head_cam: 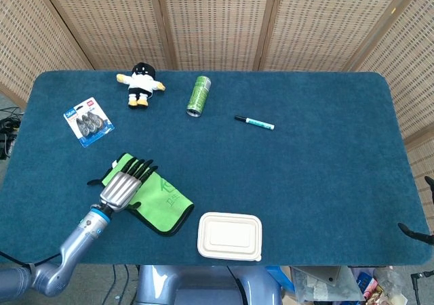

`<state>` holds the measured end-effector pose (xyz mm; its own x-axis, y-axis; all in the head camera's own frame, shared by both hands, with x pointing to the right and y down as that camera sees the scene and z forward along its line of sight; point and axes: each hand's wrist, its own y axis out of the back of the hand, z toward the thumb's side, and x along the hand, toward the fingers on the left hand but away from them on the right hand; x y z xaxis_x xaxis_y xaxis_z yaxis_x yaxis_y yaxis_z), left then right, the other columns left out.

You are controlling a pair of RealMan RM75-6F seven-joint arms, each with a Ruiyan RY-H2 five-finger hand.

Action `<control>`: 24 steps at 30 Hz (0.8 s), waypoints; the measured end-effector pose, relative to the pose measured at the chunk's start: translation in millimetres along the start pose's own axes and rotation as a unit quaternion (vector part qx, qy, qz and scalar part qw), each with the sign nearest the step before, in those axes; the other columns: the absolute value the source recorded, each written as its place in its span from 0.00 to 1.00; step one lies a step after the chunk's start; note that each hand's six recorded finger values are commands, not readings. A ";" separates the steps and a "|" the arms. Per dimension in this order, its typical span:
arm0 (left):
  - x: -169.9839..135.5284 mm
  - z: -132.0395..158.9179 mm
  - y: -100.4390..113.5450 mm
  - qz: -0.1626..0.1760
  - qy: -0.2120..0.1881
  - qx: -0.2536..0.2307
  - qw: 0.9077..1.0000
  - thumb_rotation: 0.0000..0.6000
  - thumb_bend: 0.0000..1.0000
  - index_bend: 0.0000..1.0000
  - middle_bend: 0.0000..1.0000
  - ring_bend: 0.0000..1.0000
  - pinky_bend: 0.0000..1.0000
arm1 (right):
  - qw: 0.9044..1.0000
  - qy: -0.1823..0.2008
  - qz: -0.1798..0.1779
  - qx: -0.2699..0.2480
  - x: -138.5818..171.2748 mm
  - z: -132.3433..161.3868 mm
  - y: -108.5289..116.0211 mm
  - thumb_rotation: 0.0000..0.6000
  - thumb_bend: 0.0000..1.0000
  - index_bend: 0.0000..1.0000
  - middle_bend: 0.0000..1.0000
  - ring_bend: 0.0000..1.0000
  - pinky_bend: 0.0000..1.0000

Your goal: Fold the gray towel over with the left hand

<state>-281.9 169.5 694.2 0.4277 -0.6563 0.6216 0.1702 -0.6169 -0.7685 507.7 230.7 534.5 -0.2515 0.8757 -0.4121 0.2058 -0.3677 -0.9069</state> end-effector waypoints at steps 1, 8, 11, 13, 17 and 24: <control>0.1 1.2 -2.4 -0.003 -0.001 0.002 1.000 1.00 0.24 0.00 0.00 0.00 0.00 | 1.000 0.000 0.000 0.000 0.0 0.3 -0.1 1.00 0.00 0.00 0.00 0.00 0.00; -3.5 4.5 -14.7 -0.018 -0.003 0.000 1.000 1.00 0.24 0.00 0.00 0.00 0.00 | 1.000 -0.001 -0.001 0.000 0.2 -0.1 0.4 1.00 0.00 0.00 0.00 0.00 0.00; -4.4 2.8 -18.7 -0.024 -0.001 0.002 1.000 1.00 0.24 0.00 0.00 0.00 0.00 | 1.000 -0.001 0.000 0.000 -0.1 -0.4 0.0 1.00 0.00 0.00 0.00 0.00 0.00; -4.5 1.9 -22.2 -0.029 0.000 0.004 1.000 1.00 0.24 0.00 0.00 0.00 0.00 | 1.000 -0.001 0.000 0.001 -0.1 -0.2 -0.1 1.00 0.00 0.00 0.00 0.00 0.00; -5.7 -0.6 -28.0 -0.035 0.005 0.002 0.999 1.00 0.24 0.00 0.00 0.00 0.00 | 1.000 -0.002 0.000 0.000 -0.2 -0.7 0.1 1.00 0.00 0.00 0.00 0.00 0.00; -6.2 -4.3 -28.4 -0.029 0.010 -0.011 0.999 1.00 0.24 0.00 0.00 0.00 0.00 | 1.000 -0.002 0.001 0.000 -0.3 -0.9 -0.4 1.00 0.00 0.00 0.00 0.00 0.00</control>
<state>-293.2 189.2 712.9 0.3993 -0.6283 0.6677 0.1744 -0.6629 -0.7281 508.5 230.9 535.1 -0.2547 0.8739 -0.4139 0.2064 -0.3691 -0.9062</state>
